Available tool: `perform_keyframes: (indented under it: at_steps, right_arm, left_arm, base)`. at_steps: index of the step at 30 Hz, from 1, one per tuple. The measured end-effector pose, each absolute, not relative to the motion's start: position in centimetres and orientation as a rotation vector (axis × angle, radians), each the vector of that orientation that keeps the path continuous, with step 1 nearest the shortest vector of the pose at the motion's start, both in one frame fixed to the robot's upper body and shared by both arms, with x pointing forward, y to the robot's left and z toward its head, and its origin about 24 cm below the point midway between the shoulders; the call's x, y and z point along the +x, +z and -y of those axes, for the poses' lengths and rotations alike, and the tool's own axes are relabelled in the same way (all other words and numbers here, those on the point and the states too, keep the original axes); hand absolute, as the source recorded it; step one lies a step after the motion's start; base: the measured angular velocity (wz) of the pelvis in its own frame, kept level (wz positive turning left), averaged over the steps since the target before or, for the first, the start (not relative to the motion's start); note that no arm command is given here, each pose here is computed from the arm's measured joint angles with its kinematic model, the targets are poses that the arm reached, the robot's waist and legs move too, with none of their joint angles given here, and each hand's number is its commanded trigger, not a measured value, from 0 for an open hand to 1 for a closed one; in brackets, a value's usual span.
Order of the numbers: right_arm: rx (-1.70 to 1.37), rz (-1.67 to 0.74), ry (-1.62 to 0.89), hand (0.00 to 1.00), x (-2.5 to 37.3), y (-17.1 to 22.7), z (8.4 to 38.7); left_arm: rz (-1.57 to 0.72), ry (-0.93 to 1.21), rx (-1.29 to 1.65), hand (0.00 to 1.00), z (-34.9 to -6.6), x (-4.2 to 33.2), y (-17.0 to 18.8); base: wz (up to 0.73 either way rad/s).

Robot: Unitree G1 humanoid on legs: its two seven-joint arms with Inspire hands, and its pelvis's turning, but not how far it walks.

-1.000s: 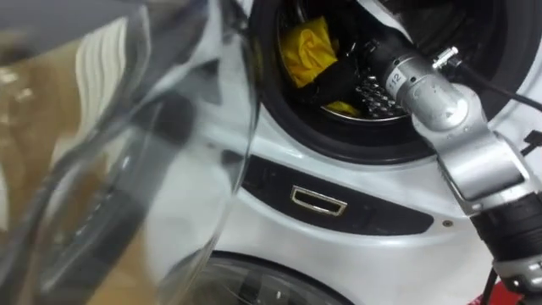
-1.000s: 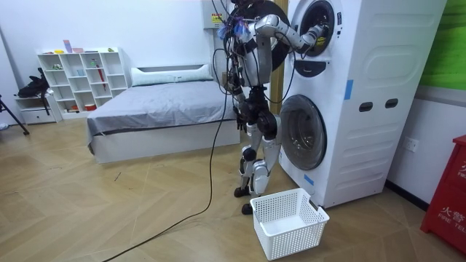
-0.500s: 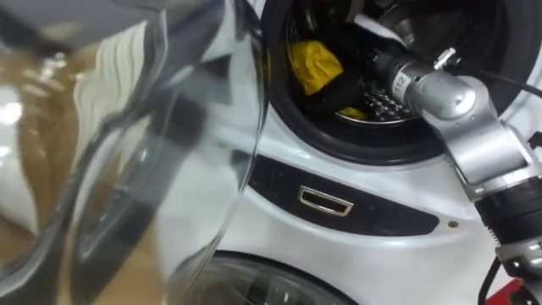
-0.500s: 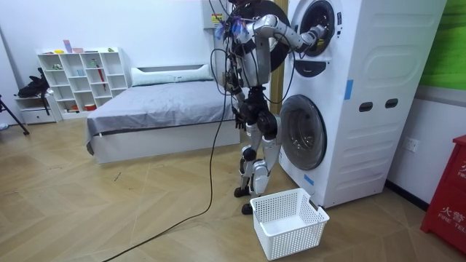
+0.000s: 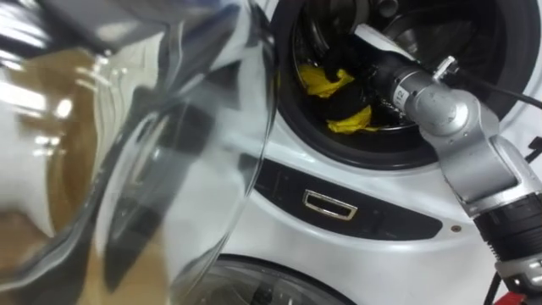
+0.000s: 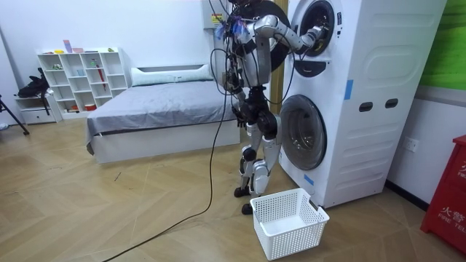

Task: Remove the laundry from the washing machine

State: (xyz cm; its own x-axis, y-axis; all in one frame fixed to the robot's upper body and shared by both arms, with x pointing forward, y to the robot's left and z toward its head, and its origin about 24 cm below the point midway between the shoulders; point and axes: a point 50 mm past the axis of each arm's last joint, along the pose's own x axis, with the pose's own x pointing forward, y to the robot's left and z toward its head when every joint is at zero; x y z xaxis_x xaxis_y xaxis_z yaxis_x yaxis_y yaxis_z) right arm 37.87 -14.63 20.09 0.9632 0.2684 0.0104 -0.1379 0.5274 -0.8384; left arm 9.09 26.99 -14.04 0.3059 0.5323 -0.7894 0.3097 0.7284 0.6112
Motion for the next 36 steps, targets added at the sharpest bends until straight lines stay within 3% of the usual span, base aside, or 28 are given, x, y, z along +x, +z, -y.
perform_keyframes:
  at_steps: [9, 18, 23, 36]
  right_arm:
    - [-0.968, 0.332, 0.288, 1.0, 34.9, 22.2, 11.8]
    - [-0.799, 0.591, 0.449, 1.0, 28.4, 23.6, 9.4]
    - [-0.579, 0.583, 0.527, 1.0, 25.7, 22.1, 10.7]
    - [-0.277, 0.743, 0.363, 1.0, 23.3, 25.2, 17.2]
  left_arm:
    - [-1.241, 0.166, 0.81, 0.0, -27.1, 9.5, -13.9]
    - [-1.22, 0.212, 0.828, 0.0, -26.8, 8.1, -14.2]
    - [-1.214, 0.222, 0.816, 0.0, -26.5, 6.7, -14.4]
    - [-1.298, 0.324, 0.766, 0.0, -27.5, 1.9, -14.6]
  base:
    - [-0.2]
    - [-0.11]
    - [-0.02]
    - [-0.01]
